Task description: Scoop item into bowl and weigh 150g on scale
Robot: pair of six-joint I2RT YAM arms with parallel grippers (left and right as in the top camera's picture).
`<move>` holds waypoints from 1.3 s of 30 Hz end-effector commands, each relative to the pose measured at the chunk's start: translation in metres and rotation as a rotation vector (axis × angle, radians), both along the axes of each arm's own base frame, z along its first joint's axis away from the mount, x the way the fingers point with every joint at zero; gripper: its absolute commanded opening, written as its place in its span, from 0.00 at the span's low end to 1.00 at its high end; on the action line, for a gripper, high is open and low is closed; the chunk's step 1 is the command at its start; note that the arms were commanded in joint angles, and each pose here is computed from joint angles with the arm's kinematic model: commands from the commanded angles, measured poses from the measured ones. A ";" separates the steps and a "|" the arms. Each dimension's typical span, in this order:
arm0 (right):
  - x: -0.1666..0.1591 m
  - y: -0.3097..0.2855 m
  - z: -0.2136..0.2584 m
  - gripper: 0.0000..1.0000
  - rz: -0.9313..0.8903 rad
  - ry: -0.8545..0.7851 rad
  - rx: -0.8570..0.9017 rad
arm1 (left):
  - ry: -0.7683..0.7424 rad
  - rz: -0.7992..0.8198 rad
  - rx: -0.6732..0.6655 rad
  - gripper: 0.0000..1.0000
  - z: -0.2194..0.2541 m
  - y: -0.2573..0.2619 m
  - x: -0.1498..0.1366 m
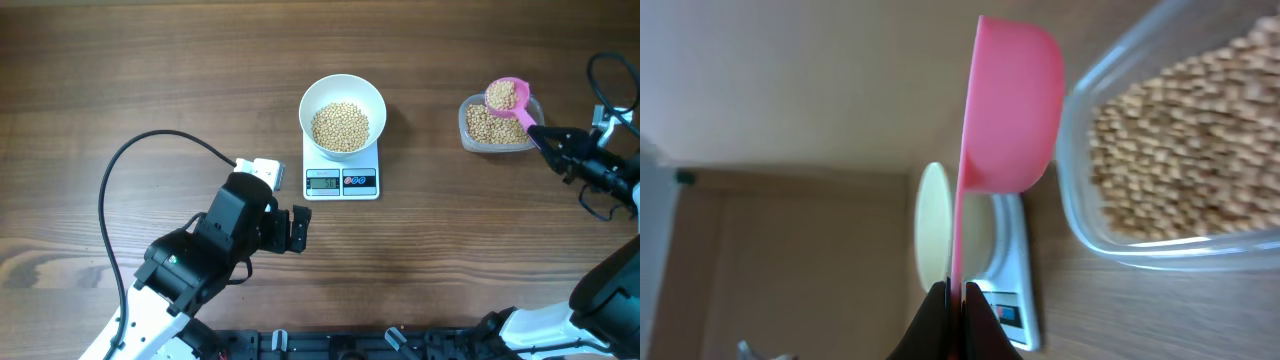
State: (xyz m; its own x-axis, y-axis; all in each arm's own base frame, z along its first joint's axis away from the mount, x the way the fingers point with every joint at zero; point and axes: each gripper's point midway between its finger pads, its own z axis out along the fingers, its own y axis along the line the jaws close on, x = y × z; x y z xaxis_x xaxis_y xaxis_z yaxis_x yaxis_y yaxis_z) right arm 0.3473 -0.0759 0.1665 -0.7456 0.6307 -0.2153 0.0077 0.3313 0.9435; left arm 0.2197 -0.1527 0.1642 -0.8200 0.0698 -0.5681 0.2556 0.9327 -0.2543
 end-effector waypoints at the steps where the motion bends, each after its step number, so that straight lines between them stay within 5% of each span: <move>1: -0.002 0.011 0.021 0.04 0.043 -0.102 0.125 | -0.023 -0.002 0.009 1.00 0.005 0.000 0.004; 19: -0.001 0.135 0.046 0.04 0.397 -0.033 0.268 | -0.023 -0.002 0.009 1.00 0.005 0.000 0.004; 31: 0.020 0.243 0.034 0.04 0.512 0.006 -0.016 | -0.023 -0.002 0.009 1.00 0.005 0.000 0.004; 39: 0.025 0.265 0.015 0.04 0.550 -0.186 -0.276 | -0.023 -0.002 0.009 1.00 0.005 0.000 0.004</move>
State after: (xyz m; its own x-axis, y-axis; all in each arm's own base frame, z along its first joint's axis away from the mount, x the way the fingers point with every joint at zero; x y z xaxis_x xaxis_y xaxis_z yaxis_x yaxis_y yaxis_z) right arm 0.3617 0.1934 0.1810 -0.9445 0.0957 -0.3144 -0.2581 0.3759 0.8900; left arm 0.2197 -0.1527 0.1642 -0.8200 0.0698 -0.5681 0.2556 0.9327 -0.2543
